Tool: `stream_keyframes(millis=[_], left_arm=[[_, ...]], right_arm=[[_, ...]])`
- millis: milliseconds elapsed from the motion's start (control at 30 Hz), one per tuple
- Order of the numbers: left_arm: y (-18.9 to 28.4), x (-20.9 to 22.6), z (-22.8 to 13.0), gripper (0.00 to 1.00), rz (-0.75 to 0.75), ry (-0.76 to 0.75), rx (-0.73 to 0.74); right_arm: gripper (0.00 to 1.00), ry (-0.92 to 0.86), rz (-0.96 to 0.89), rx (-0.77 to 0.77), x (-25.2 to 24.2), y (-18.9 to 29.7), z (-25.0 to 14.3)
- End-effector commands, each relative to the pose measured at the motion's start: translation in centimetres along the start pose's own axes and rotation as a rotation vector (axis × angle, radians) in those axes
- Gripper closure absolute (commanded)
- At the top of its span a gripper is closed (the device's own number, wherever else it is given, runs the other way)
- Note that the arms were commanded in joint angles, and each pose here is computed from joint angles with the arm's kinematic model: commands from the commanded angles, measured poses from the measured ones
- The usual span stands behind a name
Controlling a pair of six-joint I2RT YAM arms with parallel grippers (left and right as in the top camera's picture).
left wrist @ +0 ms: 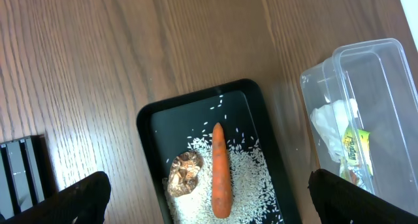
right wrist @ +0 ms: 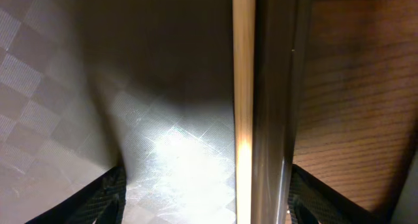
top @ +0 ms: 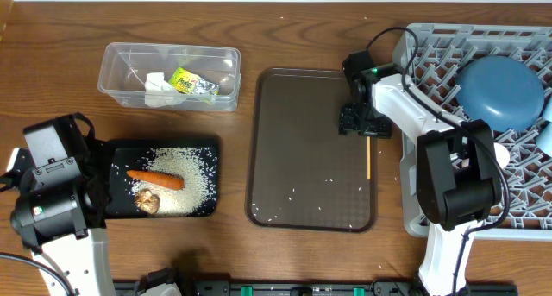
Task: Sort waste into correct bins and load items into the dishwasher rack
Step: 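Lower the right gripper and close it on the second chopstick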
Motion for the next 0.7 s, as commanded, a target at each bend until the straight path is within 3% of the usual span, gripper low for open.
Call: stream_keyframes(millis=[0, 467, 667], left_arm=[[0.0, 0.2, 0.2, 0.02, 0.017, -0.002, -0.015], [0.0, 0.2, 0.2, 0.02, 0.017, -0.002, -0.015], [0.0, 0.2, 0.2, 0.02, 0.017, -0.002, -0.015]], right_arm=[[0.32, 0.009, -0.014, 0.02, 0.0, -0.7, -0.3], [0.31, -0.008, 0.026, -0.096, -1.3, 6.1, -0.7], [0.29, 0.009, 0.043, -0.104, -0.5, 5.7, -0.8]])
Point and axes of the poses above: each gripper's point midway between its finger pads, its own y axis back along the fingers, its own x axis along the line the jaws close on, z = x × y, the point moved 9 cm from there along y, back along the fingers, and after that the axes turned 2 degrees about -y, right-handed, at the moved point
